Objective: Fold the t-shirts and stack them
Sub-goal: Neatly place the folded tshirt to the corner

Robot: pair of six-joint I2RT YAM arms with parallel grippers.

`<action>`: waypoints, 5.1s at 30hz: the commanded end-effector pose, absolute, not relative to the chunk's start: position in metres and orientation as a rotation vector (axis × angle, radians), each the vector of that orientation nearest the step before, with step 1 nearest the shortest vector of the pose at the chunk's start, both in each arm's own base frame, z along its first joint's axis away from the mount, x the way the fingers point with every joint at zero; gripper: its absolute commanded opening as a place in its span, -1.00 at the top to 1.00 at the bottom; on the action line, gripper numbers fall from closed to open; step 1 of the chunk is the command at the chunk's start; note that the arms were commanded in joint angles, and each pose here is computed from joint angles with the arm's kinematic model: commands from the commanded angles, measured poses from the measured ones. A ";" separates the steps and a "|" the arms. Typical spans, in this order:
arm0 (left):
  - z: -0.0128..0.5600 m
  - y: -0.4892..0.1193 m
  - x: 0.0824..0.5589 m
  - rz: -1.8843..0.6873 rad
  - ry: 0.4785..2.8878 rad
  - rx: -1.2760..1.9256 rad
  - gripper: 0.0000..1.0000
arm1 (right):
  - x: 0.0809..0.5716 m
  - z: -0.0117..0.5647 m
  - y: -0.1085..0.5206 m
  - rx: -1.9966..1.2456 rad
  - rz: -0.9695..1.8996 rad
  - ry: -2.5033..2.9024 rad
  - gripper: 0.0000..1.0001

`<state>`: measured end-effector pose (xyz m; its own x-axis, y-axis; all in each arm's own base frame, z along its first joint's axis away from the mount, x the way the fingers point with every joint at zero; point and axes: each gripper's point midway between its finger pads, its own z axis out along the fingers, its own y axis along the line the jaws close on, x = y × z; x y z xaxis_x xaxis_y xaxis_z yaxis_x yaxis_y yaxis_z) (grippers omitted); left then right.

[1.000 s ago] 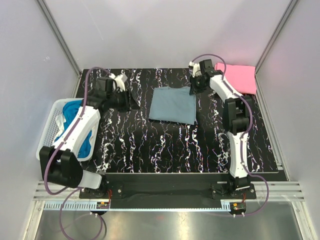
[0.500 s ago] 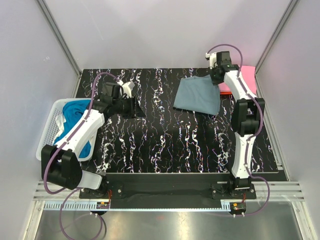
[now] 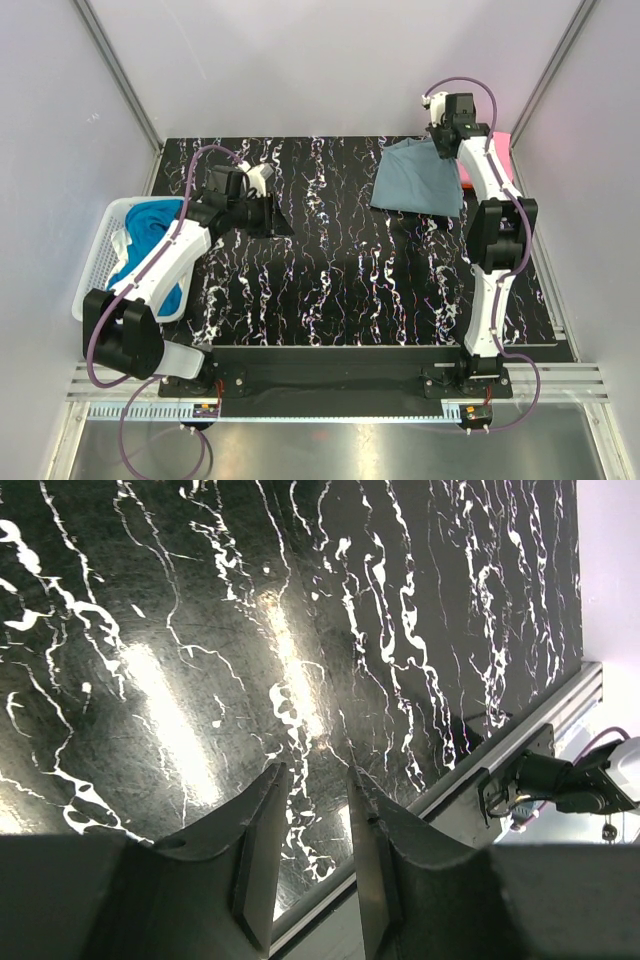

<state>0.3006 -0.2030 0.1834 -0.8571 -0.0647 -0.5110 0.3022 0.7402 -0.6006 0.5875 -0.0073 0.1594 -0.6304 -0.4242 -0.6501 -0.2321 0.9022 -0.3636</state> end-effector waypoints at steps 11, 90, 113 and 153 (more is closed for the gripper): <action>0.198 -0.211 0.296 -0.999 2.362 0.250 0.28 | 0.598 0.307 -0.055 -0.337 -0.413 1.970 1.00; 0.199 -0.212 0.295 -1.010 2.362 0.254 0.28 | 0.571 0.377 -0.048 -0.306 -0.195 1.887 1.00; 0.176 -0.213 0.294 -0.959 2.439 0.263 0.28 | 0.692 0.256 -0.186 -0.078 -0.395 1.775 1.00; 0.414 -0.184 0.225 -1.021 1.671 0.261 -0.94 | 0.279 0.385 0.082 0.296 0.729 2.043 -1.00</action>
